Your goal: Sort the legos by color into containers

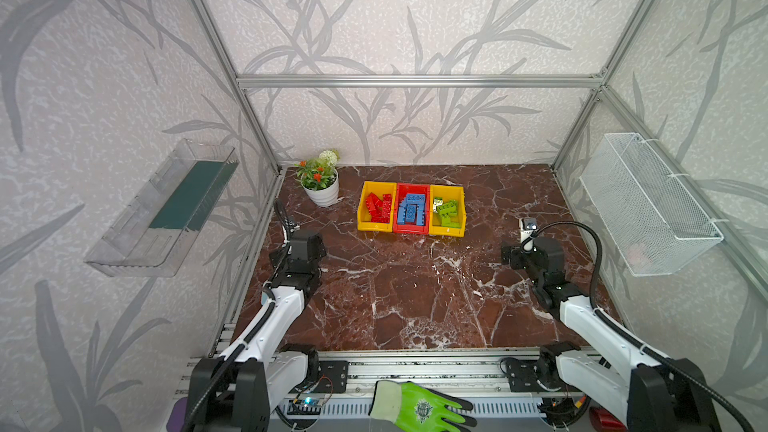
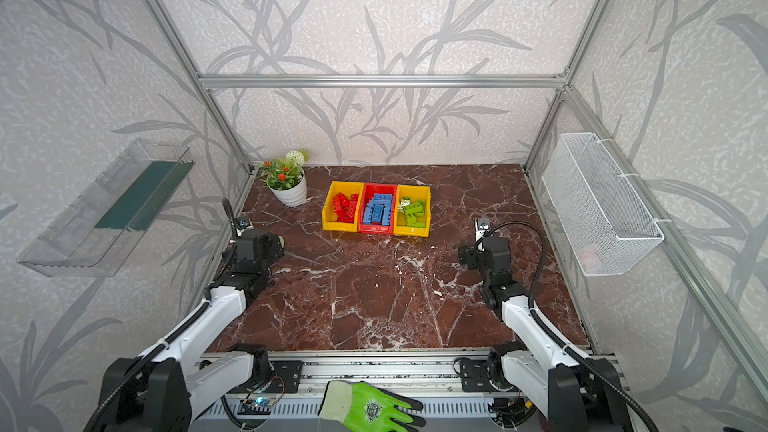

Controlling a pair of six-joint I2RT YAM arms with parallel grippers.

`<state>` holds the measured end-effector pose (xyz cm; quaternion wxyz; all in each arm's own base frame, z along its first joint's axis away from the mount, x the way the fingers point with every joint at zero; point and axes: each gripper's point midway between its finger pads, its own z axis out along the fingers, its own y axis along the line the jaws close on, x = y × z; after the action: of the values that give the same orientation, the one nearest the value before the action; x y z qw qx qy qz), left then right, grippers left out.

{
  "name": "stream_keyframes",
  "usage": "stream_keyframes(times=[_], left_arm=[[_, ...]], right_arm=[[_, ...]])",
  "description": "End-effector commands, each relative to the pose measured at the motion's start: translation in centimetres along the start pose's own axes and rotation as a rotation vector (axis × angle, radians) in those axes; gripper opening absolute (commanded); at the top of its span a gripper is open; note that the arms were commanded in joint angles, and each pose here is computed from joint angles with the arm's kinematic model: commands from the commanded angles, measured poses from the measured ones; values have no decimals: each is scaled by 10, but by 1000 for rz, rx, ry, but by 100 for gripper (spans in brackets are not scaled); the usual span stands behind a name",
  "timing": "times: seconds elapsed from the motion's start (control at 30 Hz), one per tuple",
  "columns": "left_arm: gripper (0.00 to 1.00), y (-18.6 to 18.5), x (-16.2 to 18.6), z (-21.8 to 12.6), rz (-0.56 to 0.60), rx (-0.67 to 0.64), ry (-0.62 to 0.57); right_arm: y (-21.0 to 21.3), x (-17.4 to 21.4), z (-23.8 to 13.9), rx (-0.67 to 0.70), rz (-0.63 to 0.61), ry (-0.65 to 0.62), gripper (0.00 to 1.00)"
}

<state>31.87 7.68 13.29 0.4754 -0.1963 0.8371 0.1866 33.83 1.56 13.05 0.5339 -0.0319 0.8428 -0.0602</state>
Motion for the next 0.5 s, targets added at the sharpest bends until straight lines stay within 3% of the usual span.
stream_keyframes(times=[0.0,0.33,0.47], left_arm=[[99,-12,0,13,-24,63,-72],[99,-47,-5,52,-26,186,-146],[99,-69,6,56,38,286,-131]], right_arm=[[-7,-27,12,26,51,-139,99],[25,3,70,-111,6,-101,99],[23,6,69,-130,29,-134,99]])
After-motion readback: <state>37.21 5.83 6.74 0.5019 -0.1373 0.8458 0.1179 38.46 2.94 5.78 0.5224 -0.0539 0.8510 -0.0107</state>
